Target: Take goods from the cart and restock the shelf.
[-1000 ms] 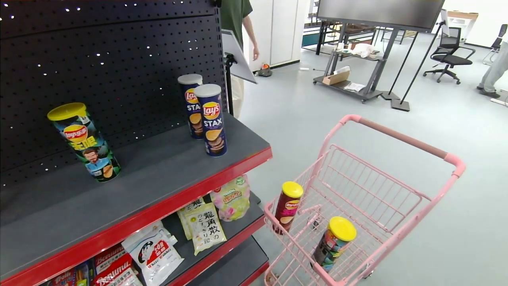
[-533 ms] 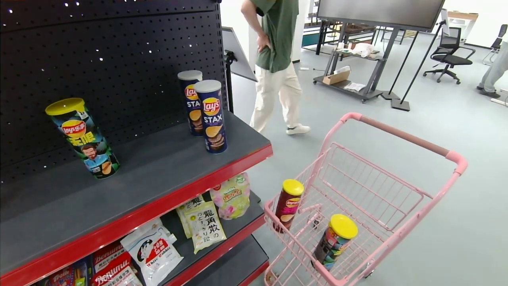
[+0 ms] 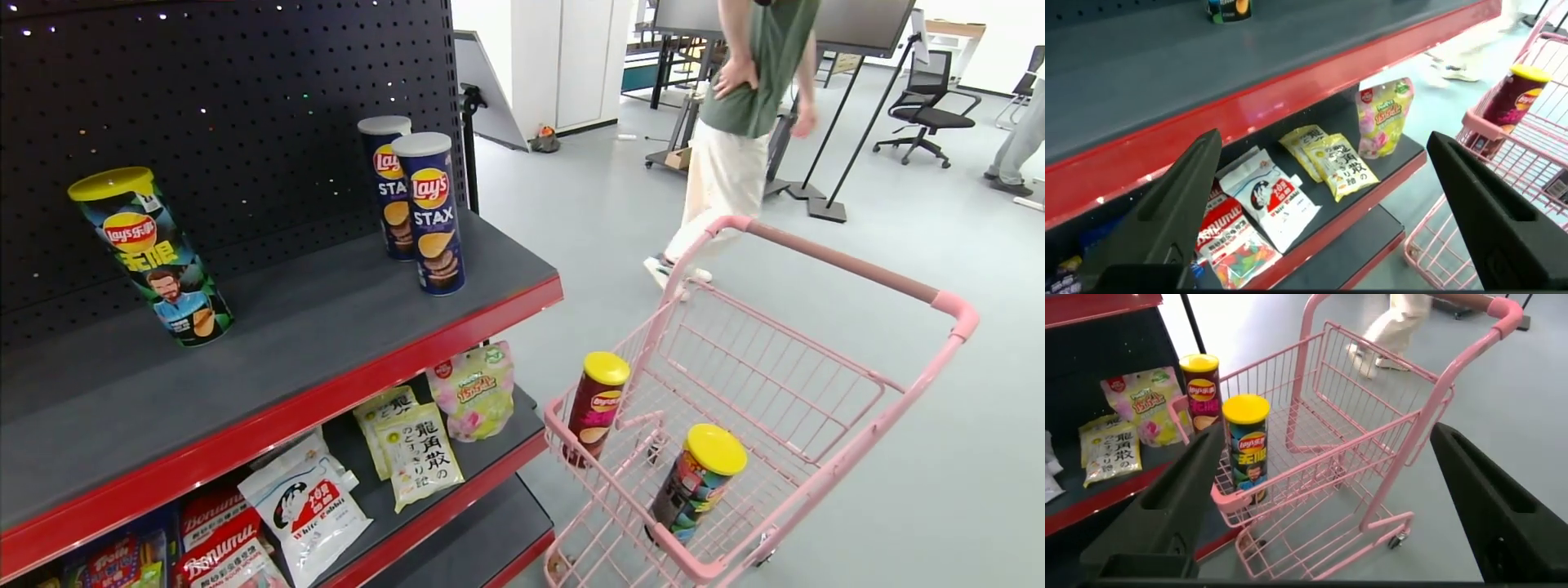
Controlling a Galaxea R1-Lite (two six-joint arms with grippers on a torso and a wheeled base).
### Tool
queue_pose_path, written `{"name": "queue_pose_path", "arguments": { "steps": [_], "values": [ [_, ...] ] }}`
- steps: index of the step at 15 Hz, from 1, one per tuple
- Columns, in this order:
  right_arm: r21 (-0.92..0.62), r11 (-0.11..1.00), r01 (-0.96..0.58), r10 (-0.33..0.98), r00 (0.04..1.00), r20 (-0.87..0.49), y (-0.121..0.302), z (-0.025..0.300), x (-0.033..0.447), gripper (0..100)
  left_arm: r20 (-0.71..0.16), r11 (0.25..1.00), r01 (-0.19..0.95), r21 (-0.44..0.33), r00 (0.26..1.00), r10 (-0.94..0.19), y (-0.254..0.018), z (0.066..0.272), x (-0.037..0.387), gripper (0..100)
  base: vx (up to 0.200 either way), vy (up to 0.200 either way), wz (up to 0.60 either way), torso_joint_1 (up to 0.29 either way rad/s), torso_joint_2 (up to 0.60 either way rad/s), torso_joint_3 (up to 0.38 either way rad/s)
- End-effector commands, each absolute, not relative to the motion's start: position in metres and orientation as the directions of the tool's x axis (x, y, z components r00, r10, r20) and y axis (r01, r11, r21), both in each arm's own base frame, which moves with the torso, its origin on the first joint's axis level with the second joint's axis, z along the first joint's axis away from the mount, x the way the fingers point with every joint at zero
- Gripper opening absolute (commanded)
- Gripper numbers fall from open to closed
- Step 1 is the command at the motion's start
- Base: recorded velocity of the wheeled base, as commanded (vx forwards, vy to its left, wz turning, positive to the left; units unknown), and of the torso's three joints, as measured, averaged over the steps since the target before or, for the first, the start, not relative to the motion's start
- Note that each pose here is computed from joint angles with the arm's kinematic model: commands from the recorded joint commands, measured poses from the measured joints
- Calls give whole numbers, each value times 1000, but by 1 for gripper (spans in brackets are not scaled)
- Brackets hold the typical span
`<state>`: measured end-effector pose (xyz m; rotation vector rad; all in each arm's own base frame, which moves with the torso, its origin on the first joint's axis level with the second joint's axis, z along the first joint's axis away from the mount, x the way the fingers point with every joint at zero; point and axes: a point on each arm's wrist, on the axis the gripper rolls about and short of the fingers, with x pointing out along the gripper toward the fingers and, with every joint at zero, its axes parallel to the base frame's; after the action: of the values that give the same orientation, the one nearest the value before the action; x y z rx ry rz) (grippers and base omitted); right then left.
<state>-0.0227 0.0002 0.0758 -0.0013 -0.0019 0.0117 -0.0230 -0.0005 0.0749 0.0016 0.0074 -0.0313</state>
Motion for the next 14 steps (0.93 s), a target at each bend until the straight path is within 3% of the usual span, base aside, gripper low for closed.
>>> {"name": "queue_pose_path", "arguments": {
  "steps": [1,14],
  "values": [
    [-2,1000,-12,12,1000,2,0,76,-23,100,-9,999,32,1,999,-32,0,75,-23,100,0,0,0,-149,369,222],
    [-6,1000,-15,15,1000,-2,0,76,-22,100,-8,999,32,1,999,-32,0,75,-23,100,0,0,0,-153,422,267]
  ]
}}
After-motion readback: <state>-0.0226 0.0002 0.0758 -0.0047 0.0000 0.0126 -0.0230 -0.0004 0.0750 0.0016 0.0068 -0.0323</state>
